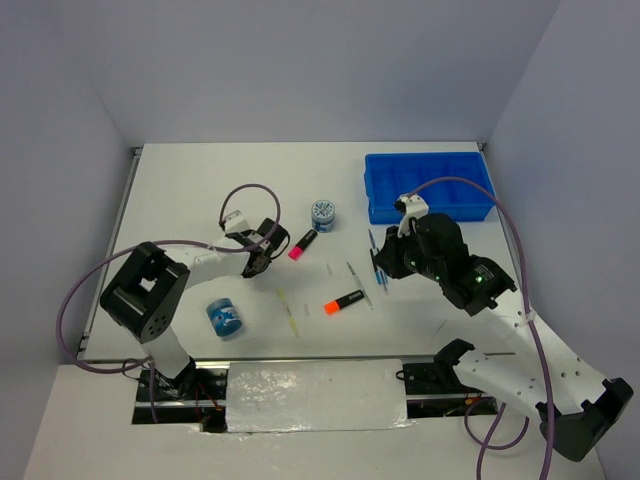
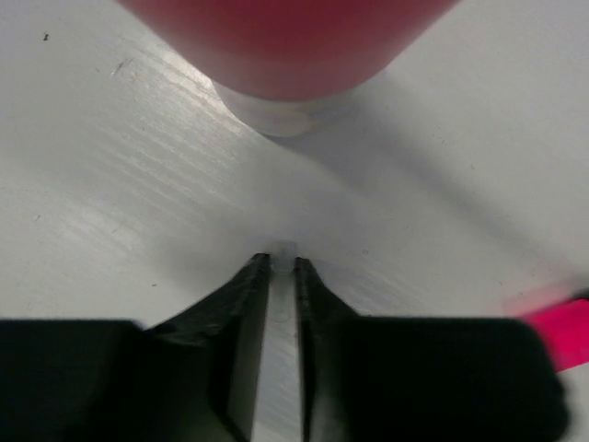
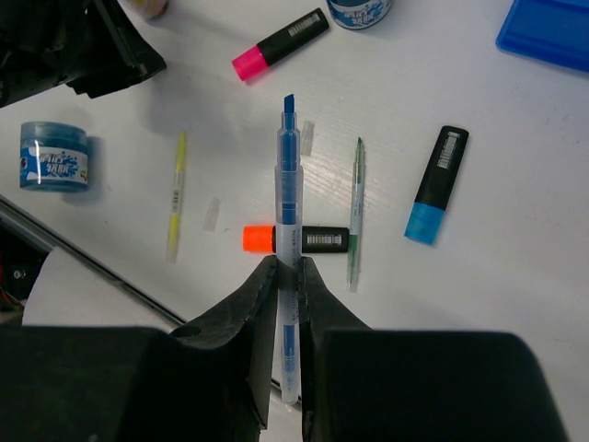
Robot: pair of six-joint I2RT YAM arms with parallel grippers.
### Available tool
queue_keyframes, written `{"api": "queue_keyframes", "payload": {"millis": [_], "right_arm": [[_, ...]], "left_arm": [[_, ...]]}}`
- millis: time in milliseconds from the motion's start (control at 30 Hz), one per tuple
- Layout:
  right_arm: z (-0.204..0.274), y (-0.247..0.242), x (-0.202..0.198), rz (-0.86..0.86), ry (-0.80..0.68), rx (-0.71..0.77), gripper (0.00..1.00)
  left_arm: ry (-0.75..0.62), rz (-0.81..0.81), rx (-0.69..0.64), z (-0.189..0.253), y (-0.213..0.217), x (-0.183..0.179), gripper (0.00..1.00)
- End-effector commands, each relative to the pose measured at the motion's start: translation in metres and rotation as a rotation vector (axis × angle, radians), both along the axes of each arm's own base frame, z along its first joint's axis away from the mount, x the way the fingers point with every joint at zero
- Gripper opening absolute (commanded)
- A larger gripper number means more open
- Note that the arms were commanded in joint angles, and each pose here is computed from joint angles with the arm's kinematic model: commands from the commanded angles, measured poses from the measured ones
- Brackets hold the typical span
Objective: Sort the stationery into containers
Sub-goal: Close the pen cap on the pen.
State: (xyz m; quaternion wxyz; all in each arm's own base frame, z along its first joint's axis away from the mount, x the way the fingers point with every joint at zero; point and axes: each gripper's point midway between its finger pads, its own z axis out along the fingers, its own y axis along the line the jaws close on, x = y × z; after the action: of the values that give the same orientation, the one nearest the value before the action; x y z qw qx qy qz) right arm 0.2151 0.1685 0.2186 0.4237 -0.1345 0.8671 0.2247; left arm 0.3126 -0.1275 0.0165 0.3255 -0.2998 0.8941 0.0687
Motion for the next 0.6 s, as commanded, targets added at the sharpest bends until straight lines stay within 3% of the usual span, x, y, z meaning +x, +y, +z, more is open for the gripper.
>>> {"api": "queue_keyframes", "payload": {"millis": [0,200,300,567], "right_arm": [[0.007,0.006,0.002,0.022,-0.037,0.024,0.00],[0.009,0.012,-0.002,0.051,-0.041,0.052,0.00],[0.011,0.019,-0.005,0.085,-0.044,0.092,0.00],[0.022,0.033,-0.012,0.139,-0.075,0.197,0.00]], "left_arm": [[0.063,-0.022,-0.066,-0.021,-0.007,-0.017,0.24],[0.031,-0.093,-0.164,-0.014,-0.024,-0.021,0.01],[-0.024,-0.183,-0.176,0.014,-0.043,-0.015,0.00],[-0.320,-0.390,-0.265,0.141,-0.086,-0.002,0.00]]}}
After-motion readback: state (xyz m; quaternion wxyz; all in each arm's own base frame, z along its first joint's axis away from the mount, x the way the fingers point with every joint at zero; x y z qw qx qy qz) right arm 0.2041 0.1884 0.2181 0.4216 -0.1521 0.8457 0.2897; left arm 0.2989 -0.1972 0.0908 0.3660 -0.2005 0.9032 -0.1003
